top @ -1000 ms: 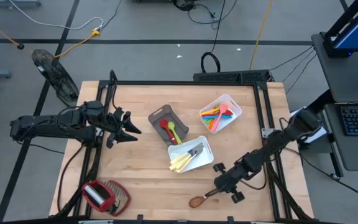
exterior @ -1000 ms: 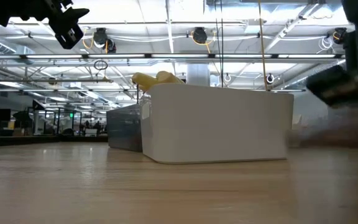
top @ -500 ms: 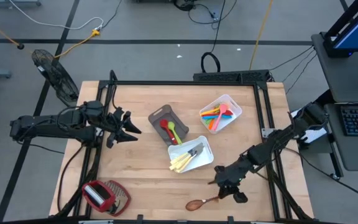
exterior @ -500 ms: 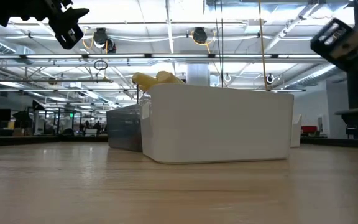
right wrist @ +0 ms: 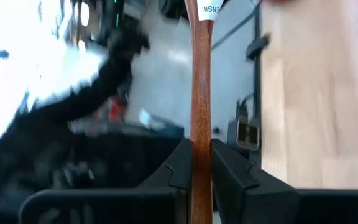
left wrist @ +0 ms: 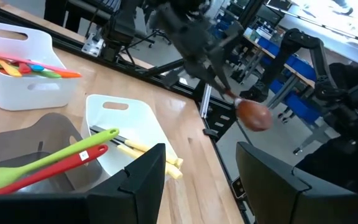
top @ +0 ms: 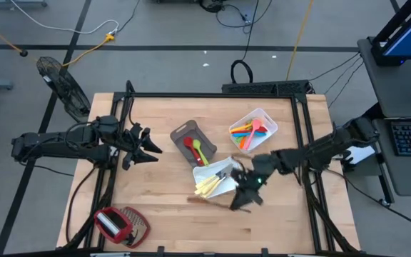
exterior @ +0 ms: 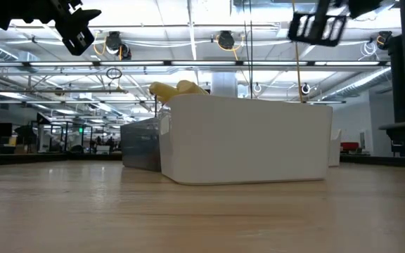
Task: Pick & Place Kitchen Items
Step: Put the brown serving spoon into the black bin
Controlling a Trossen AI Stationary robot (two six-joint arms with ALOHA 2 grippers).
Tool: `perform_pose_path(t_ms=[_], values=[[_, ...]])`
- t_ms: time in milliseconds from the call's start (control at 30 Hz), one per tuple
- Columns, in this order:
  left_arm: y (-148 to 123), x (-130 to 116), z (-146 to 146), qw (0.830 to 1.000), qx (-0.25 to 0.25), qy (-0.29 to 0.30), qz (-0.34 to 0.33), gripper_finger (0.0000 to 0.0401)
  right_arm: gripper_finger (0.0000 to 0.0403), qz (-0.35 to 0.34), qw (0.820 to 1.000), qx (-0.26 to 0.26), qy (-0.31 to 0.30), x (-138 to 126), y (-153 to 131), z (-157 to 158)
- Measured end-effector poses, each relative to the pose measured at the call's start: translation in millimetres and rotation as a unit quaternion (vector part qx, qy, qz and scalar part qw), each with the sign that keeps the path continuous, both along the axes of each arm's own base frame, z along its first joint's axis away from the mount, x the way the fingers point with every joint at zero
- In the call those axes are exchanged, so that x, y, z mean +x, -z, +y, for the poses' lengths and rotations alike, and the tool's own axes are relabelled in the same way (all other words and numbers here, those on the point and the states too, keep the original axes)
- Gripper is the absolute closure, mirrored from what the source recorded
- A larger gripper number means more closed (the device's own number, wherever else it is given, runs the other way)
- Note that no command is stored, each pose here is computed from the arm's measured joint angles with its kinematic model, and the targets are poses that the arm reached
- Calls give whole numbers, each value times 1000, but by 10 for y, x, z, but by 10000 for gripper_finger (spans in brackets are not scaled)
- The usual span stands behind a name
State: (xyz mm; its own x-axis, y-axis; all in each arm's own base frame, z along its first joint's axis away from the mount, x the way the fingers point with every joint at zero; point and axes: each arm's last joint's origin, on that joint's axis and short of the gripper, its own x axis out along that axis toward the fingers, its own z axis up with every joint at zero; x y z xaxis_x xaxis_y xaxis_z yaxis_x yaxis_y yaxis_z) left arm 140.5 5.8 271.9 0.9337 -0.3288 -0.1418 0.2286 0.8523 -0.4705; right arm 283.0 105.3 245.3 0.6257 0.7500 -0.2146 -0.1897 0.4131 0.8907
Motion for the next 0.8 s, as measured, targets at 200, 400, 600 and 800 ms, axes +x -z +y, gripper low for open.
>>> perform_pose_path(t_ms=[200, 400, 600, 800], values=[[1, 0, 0, 1000, 14, 2, -5, 199, 376, 43, 994, 74, 72, 138, -48, -493], [1, 0, 0, 999, 50, 7, -17, 199, 376, 106, 975, 151, 124, 172, -52, -1028], [1, 2, 5, 996, 88, 4, -29, 199, 376, 166, 945, 218, 178, 141, -6, -1489], [3, 9, 30, 992, 118, -36, -30, 199, 376, 225, 909, 275, 217, 168, 190, -1827]])
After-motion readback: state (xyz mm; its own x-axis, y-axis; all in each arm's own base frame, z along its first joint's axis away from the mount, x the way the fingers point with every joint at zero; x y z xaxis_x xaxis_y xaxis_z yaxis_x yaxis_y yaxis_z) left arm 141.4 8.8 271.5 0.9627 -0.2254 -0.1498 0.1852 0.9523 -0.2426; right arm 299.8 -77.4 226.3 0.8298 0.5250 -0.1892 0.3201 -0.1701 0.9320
